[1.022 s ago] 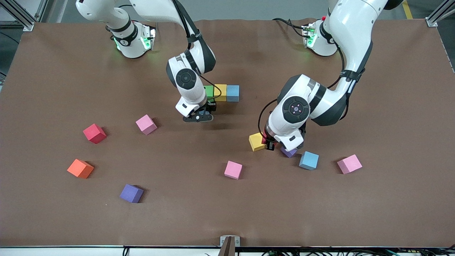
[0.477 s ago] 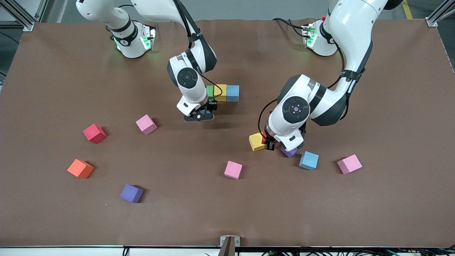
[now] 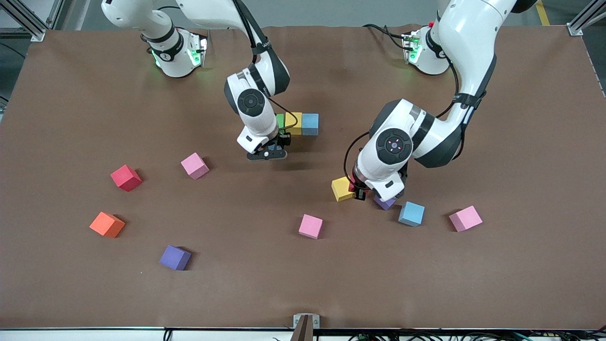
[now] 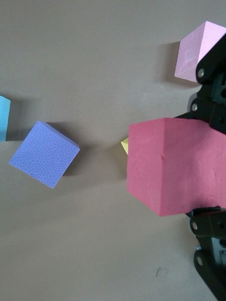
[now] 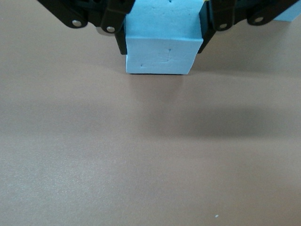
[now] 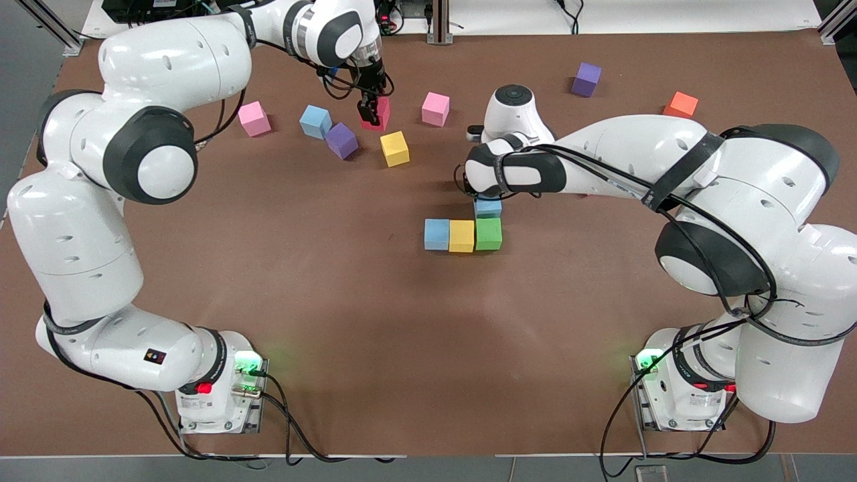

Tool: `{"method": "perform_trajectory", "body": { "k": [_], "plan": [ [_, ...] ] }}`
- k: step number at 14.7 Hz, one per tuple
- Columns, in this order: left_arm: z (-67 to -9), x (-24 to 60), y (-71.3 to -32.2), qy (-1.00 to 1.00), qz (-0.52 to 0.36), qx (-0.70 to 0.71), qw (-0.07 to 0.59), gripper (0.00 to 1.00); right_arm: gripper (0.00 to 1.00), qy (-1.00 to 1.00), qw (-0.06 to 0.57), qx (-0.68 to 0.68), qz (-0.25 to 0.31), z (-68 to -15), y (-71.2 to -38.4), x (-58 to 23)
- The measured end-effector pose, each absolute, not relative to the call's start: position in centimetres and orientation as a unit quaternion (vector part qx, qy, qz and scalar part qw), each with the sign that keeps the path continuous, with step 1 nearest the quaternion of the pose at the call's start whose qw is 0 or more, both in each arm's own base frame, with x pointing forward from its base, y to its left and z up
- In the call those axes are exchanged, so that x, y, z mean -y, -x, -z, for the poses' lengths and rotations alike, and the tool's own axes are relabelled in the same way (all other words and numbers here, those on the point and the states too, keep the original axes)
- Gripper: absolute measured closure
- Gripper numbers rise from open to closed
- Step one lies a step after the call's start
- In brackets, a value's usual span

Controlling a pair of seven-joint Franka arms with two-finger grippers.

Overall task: Arrange 11 blocks into digit 3
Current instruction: 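Lower the cyan cube beside the green cube and open the right gripper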

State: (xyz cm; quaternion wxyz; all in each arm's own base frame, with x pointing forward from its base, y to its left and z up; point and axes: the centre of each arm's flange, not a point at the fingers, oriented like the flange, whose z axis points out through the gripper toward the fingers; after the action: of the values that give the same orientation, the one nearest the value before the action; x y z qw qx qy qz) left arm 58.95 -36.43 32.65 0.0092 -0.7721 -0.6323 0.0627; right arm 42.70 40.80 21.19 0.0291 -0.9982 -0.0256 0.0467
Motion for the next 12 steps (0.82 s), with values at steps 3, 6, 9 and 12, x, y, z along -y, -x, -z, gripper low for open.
{"method": "perform_trajectory", "body": {
  "k": [3, 6, 9, 12],
  "plan": [
    [-32.65, 36.43, -58.95, 0.772, -0.063, 0.632, 0.009, 0.4, 0.41, 0.998, 0.028, 0.025, -0.048, -21.08, -42.64, -40.71],
    [-32.64, 36.43, -58.94, 0.772, -0.063, 0.632, 0.01, 0.4, 0.41, 0.998, 0.025, 0.023, -0.052, -20.65, -42.31, -40.43],
    [-32.64, 36.43, -58.93, 0.772, -0.063, 0.632, 0.01, 0.4, 0.41, 0.998, 0.031, 0.016, -0.055, -20.63, -42.22, -40.5],
    [-32.64, 36.43, -58.93, 0.772, -0.063, 0.632, 0.01, 0.4, 0.41, 0.998, 0.032, 0.015, -0.055, -20.63, -42.21, -40.51]
  ]
}}
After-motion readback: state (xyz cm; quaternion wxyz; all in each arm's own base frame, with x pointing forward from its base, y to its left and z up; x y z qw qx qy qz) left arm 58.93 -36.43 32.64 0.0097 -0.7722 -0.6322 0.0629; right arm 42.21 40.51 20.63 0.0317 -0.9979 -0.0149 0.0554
